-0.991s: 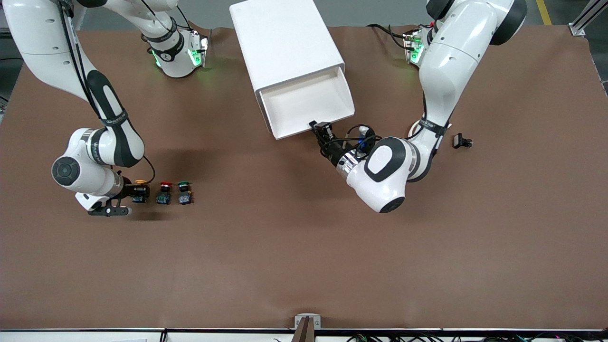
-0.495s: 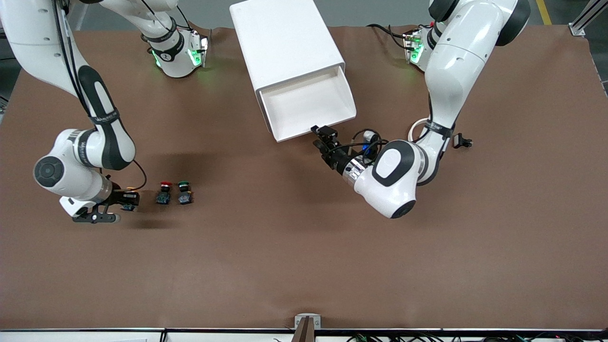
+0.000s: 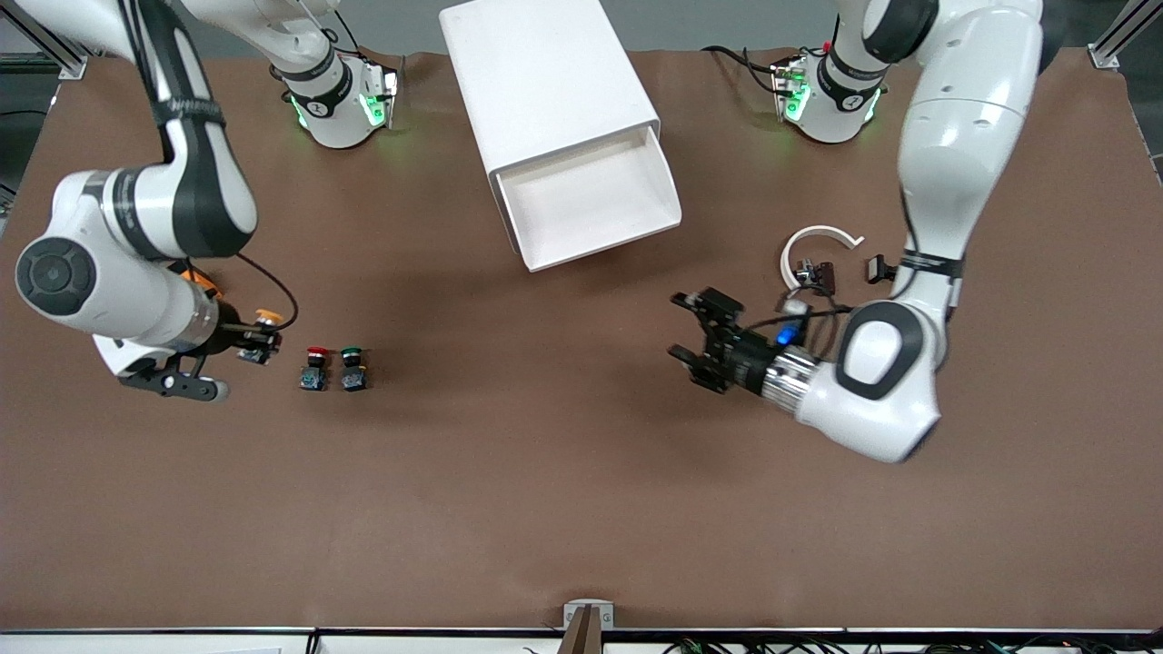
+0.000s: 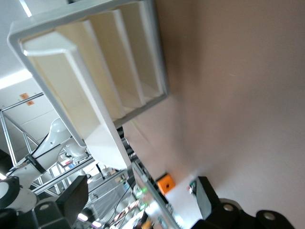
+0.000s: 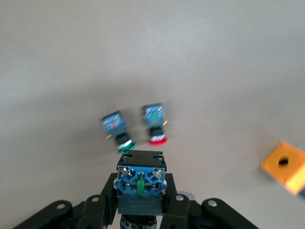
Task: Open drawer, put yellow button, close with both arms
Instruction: 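Lift the yellow button with the right gripper while the left gripper withdraws, then carry the yellow button over the open drawer with the right gripper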
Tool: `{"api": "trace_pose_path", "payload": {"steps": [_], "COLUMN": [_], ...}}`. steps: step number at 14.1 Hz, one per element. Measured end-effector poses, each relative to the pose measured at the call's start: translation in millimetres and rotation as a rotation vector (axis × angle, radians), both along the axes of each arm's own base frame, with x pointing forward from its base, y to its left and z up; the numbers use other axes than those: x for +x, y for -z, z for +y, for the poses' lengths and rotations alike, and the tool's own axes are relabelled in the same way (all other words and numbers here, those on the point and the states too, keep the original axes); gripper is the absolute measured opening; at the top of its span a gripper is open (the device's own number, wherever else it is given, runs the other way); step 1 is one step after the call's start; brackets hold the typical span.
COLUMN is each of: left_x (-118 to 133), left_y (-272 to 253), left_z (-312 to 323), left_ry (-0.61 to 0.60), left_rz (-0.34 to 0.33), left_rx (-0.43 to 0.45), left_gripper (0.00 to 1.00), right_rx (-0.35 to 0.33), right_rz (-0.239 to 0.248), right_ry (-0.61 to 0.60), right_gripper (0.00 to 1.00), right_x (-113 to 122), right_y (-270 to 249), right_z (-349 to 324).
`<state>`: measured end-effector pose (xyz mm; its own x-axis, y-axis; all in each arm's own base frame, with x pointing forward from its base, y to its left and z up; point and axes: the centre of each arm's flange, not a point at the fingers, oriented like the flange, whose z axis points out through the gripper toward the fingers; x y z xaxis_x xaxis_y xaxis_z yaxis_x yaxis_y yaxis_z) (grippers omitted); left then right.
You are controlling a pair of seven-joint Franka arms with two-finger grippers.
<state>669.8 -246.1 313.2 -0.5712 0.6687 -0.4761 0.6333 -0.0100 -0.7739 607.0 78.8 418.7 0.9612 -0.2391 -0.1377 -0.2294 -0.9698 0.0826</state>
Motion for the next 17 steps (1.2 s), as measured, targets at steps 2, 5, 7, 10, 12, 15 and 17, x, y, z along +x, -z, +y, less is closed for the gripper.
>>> {"api": "trace_pose_path", "payload": {"steps": [2,5,7,10,12,15,17], "left_x": [12,17,17,14,13,14,12], "left_y": [-9,-20,-26,-35,-42,-62,-81], "left_z": [33,55,64,84,95,103,106], "left_ry": [0.012,0.103,0.195,0.422,0.562,0.733,0.856], "left_rz": [-0.111,-0.281,-0.381,-0.555,-0.627,-0.744,-0.806], "left_rx": [-0.061,-0.058,-0.032,0.038,0.102,0.127,0.147], "left_gripper": [1.00,1.00,1.00,1.00,1.00,1.00,1.00], "right_rx": [-0.030,-0.075,-0.064,-0.036,-0.009,0.029,0.047], "right_rz": [0.015,0.005,-0.008,-0.012,-0.036,-0.055,-0.068], "right_ry": [0.085,0.220,0.322,0.441,0.509,0.575,0.608], "right_gripper": [0.42,0.42,0.42,0.42,0.42,0.42,0.42], "right_x": [-7,-32,-61,-103,-121,-144,-159], "right_y": [-25,-46,-55,-67,-73,-67,-61], "right_z": [47,141,214,295,330,373,397]}}
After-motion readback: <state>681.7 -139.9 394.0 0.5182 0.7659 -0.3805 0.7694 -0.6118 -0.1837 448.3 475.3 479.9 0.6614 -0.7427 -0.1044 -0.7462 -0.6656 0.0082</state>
